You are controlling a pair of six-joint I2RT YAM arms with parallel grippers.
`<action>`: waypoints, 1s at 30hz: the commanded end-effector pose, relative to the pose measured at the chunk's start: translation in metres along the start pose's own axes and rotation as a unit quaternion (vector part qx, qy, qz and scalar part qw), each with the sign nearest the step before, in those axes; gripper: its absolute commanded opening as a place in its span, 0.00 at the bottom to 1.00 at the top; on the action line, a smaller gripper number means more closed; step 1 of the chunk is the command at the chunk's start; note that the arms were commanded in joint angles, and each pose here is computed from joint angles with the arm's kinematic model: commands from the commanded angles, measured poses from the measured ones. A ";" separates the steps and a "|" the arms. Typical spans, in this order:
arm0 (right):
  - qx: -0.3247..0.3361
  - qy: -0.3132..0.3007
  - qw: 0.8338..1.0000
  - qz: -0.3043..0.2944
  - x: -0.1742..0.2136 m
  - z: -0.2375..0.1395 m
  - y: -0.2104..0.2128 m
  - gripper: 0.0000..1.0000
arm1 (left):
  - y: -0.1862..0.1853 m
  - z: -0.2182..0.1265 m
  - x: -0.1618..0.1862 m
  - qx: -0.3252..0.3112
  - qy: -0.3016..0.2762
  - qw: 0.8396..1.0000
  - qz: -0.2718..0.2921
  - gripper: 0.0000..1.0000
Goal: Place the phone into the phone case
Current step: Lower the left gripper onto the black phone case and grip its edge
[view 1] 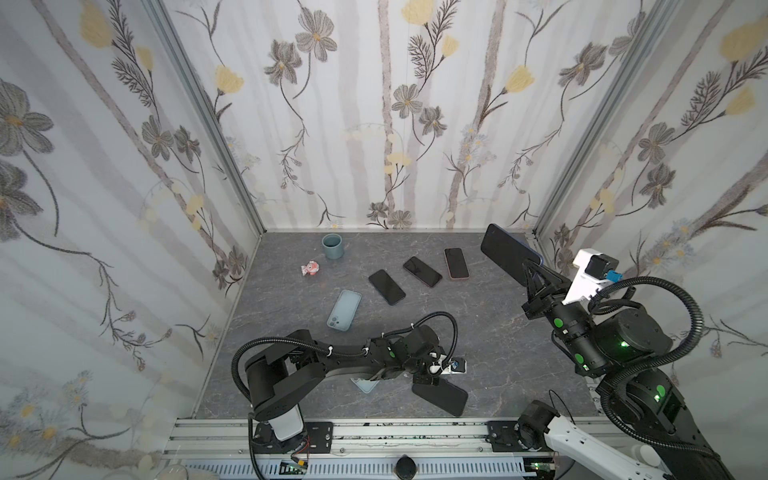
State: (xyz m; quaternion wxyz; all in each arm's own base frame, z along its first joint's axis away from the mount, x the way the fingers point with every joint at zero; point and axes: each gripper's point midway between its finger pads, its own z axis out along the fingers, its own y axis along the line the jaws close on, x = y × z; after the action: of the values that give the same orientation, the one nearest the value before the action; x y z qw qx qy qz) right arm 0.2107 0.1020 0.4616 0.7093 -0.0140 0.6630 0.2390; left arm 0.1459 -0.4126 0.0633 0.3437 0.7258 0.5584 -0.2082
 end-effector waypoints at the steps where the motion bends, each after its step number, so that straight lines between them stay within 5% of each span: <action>1: 0.001 -0.024 1.000 0.002 -0.013 -0.002 0.000 0.00 | 0.001 0.007 0.001 -0.003 -0.002 1.000 0.013 0.58; 15: 0.006 -0.016 1.000 0.003 -0.006 0.001 -0.001 0.00 | 0.018 0.026 0.036 -0.074 0.037 0.996 -0.013 0.58; 30: 0.013 -0.009 1.000 0.000 0.001 0.006 -0.003 0.00 | 0.066 0.021 0.066 -0.160 0.046 0.979 -0.113 0.57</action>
State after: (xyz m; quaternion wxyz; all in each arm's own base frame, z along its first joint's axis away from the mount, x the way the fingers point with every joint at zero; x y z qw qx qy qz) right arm 0.2160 0.1048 0.4482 0.6998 -0.0181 0.6774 0.2259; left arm 0.2163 -0.4040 0.0283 0.4053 0.6195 0.6568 -0.1431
